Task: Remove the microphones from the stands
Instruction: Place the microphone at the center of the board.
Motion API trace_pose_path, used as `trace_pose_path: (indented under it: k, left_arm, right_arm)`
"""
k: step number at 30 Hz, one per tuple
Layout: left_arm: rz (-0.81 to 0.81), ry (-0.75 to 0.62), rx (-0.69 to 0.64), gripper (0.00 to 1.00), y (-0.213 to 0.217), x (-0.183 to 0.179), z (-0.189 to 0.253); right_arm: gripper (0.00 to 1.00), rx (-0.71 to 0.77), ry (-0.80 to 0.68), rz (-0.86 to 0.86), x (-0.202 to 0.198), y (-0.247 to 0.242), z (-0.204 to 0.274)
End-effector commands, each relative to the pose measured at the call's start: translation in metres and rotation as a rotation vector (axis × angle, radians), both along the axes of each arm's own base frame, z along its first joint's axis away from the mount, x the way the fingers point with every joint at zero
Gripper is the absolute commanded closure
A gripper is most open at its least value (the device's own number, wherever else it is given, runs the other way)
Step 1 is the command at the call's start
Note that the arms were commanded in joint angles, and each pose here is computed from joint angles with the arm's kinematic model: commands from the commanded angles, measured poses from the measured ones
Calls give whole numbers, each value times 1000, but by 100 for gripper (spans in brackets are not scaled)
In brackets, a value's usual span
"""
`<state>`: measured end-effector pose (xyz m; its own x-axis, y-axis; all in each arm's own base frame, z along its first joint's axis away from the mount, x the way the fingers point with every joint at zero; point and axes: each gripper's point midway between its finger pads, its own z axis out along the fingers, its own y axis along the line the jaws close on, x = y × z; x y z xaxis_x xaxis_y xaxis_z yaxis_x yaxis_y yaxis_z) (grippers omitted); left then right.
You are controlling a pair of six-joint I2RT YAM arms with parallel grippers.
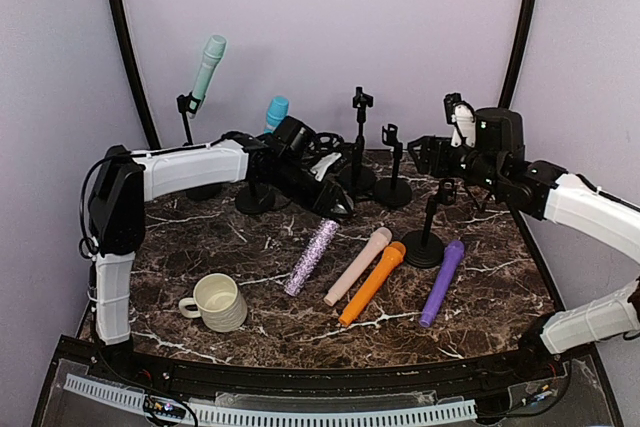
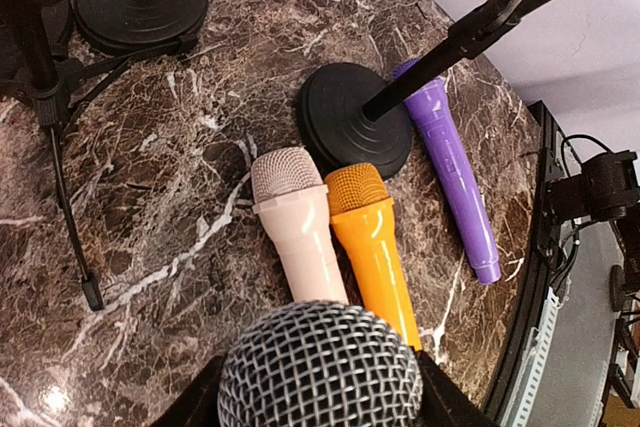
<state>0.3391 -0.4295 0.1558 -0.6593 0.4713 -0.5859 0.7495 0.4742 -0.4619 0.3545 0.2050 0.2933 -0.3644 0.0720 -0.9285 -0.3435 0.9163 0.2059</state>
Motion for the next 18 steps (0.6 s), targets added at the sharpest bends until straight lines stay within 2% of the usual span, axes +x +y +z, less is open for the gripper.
trace_pose_path:
  k: [1,13,18]
  left_arm:
    - [3,-58,-35,95,-17,12,-4]
    - [127,-96,-48,96,-40,46,-45]
    - [189,-69,-50,96,-47,55,-70]
  right_arm:
    - [20,62,-27,-14,-3,-4,9]
    - [21,115,-6,-20,-4,-3,3]
    - [21,123,1,-23,-5,-3,2]
